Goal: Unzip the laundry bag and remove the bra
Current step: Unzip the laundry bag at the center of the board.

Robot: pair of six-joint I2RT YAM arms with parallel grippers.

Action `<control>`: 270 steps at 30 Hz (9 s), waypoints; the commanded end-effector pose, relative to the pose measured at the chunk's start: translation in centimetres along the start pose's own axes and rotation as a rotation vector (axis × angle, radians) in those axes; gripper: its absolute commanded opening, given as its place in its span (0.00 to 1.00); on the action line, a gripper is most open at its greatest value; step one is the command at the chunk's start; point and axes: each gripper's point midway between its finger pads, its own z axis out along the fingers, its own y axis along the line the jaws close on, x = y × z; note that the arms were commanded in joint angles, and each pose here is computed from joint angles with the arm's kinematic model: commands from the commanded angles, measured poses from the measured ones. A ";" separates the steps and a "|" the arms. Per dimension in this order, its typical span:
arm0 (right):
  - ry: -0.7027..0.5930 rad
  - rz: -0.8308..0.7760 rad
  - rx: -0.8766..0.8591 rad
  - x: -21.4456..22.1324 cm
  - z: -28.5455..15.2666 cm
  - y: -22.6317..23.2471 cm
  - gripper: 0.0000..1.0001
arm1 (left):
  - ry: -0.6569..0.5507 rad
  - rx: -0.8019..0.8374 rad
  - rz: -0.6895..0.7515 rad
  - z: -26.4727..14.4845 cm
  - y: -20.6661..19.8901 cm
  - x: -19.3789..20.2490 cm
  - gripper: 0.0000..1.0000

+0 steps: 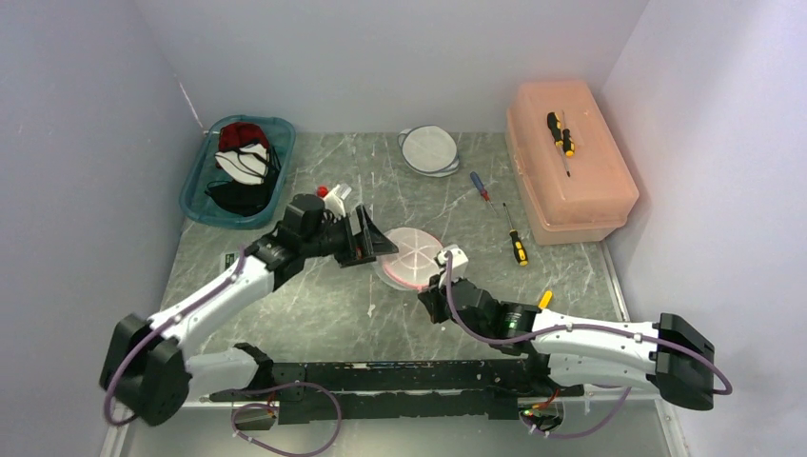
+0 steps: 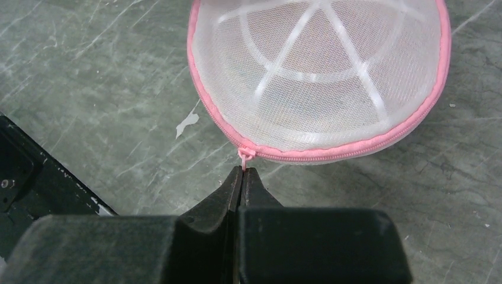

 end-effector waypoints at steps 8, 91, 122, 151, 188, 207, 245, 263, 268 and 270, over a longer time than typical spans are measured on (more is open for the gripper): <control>-0.071 0.032 -0.079 -3.8 0.6 3.3 0.00 | -0.020 -0.068 -0.221 1.5 -3.0 7.0 0.94; -0.095 -0.026 -0.170 -4.8 1.7 5.3 0.00 | -0.142 -0.195 -0.333 -0.2 0.5 6.3 0.94; -0.050 -0.042 -0.192 -2.3 0.1 4.0 0.00 | -0.223 -0.202 -0.365 2.8 2.1 2.1 0.05; -0.138 -0.024 -0.148 -4.3 -2.3 0.9 0.00 | 0.192 0.284 0.217 5.7 -4.4 -1.3 0.03; -0.038 -0.059 -0.297 -4.5 1.6 6.3 0.00 | -0.131 -0.272 -0.236 0.9 1.2 3.4 0.89; -0.023 -0.048 -0.201 -2.9 0.7 3.5 0.00 | -0.160 -0.300 -0.255 2.6 2.9 2.0 0.03; -0.142 0.217 -0.274 -3.9 -1.1 0.9 0.65 | 0.056 0.011 -0.081 4.3 0.6 0.7 0.03; -0.139 0.404 -0.456 -5.1 0.3 1.1 0.73 | -0.086 -0.045 -0.392 2.9 3.0 -0.1 0.03; -0.098 0.418 -0.447 -3.9 1.5 0.4 0.72 | -0.098 -0.031 -0.407 2.9 3.1 0.0 0.03; -0.089 0.415 -0.456 -3.6 1.8 0.4 0.71 | -0.091 -0.035 -0.405 3.0 3.2 0.1 0.03</control>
